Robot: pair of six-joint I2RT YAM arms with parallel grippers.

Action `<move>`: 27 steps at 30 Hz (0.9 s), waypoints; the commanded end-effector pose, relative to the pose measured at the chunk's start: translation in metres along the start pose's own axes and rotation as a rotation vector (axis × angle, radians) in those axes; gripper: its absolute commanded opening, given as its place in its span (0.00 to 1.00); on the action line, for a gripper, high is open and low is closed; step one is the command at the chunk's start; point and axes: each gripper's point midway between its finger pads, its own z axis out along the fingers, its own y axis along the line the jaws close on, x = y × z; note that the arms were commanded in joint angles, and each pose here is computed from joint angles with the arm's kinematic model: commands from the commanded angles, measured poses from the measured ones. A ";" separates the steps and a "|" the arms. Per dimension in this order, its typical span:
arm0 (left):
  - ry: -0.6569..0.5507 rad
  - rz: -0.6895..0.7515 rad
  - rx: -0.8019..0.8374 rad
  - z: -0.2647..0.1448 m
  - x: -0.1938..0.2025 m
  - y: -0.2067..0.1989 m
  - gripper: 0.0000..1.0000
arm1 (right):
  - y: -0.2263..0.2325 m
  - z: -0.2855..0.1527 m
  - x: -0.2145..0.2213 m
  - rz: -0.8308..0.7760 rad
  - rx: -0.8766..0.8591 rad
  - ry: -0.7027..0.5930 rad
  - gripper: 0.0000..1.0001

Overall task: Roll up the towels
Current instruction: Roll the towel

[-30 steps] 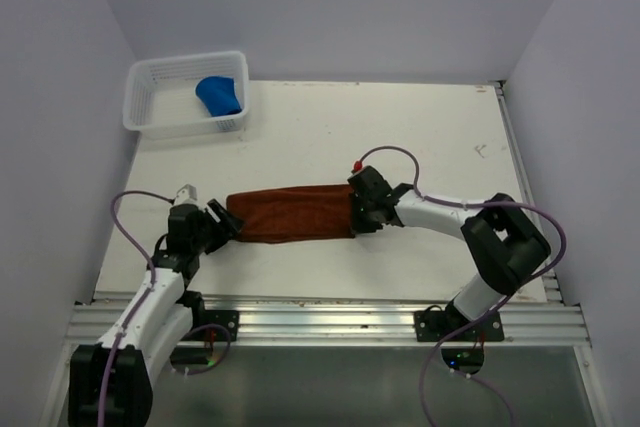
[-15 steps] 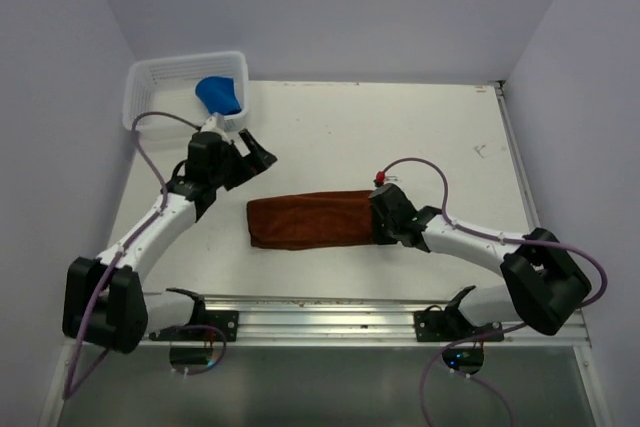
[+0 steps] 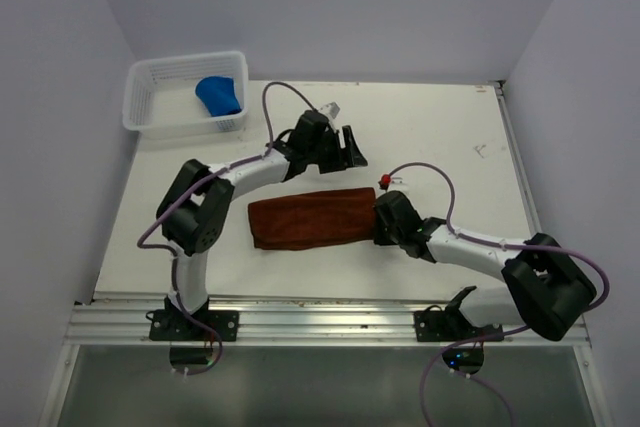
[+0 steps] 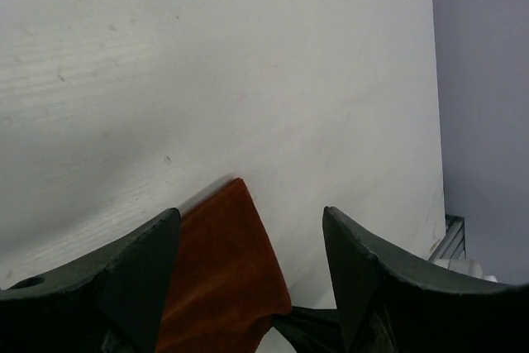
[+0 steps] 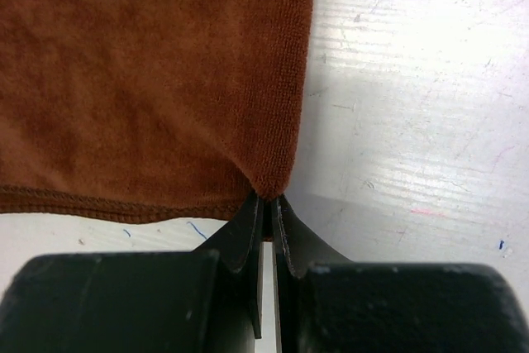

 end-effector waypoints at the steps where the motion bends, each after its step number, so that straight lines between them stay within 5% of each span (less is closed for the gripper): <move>1: 0.040 0.036 0.085 0.013 0.010 -0.031 0.73 | -0.006 0.007 -0.010 0.041 0.036 -0.069 0.00; 11: 0.147 0.111 -0.006 0.044 0.065 -0.024 0.66 | -0.014 0.013 -0.003 0.086 0.071 -0.081 0.00; 27: 0.141 0.144 -0.177 0.069 0.083 0.001 0.49 | -0.015 0.007 -0.001 0.095 0.062 -0.077 0.00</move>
